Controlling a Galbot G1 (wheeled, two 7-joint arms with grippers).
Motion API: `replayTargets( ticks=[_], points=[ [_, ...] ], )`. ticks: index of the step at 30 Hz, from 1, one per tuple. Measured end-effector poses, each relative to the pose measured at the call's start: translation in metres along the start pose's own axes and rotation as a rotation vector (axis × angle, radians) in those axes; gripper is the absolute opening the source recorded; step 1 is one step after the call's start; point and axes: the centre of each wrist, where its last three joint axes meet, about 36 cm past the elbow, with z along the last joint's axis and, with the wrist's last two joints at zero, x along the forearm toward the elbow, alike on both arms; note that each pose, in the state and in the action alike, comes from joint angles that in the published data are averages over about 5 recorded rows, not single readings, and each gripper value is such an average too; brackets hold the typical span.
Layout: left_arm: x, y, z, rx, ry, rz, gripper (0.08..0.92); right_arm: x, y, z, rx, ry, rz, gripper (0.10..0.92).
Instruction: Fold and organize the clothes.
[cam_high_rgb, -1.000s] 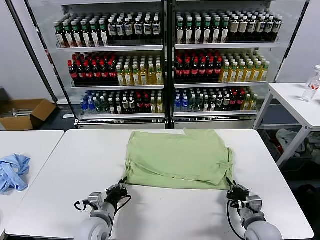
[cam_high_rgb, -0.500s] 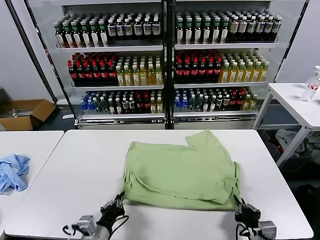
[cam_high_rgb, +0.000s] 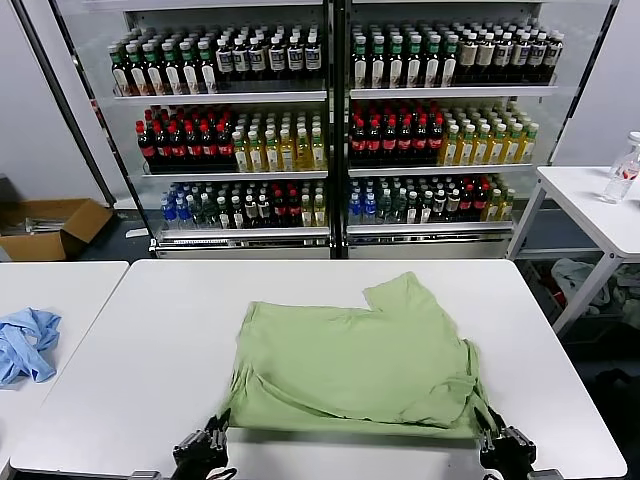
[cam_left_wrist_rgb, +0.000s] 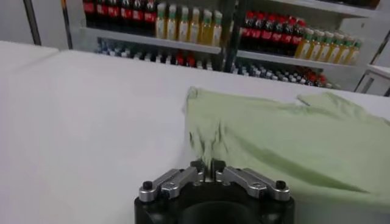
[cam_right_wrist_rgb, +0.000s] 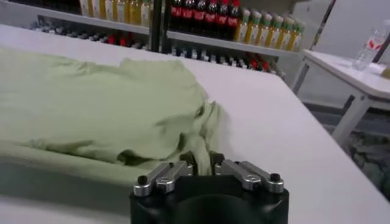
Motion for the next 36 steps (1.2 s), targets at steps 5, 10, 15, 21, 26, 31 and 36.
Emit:
replayTargets(
  ticks=[5, 10, 15, 21, 26, 31, 36],
  points=[
    [-0.007, 0.008, -0.012, -0.024, -0.039, 0.006, 0.451, -0.02, -0.004, -0.012, -0.005, -0.037, -0.001, 0.655],
    [-0.032, 0.017, -0.02, -0.037, -0.061, 0.009, 0.589, -0.057, -0.003, -0.023, -0.022, -0.059, -0.021, 0.788],
    [-0.072, 0.028, -0.028, -0.048, -0.066, 0.004, 0.737, -0.108, 0.006, -0.035, -0.057, -0.061, -0.053, 0.821],
    [-0.126, 0.034, -0.043, -0.055, -0.07, 0.0, 0.82, -0.175, 0.017, -0.058, -0.081, -0.054, -0.086, 0.823],
    [-0.168, 0.034, -0.058, -0.06, -0.065, 0.0, 0.822, -0.225, 0.026, -0.076, -0.085, -0.027, -0.113, 0.822],
    [-0.205, 0.027, -0.073, -0.066, -0.063, 0.009, 0.823, -0.269, 0.036, -0.096, -0.081, -0.005, -0.135, 0.823],
    [-0.236, 0.018, -0.085, -0.076, -0.058, 0.019, 0.823, -0.306, 0.042, -0.114, -0.074, 0.023, -0.143, 0.822]
  ],
)
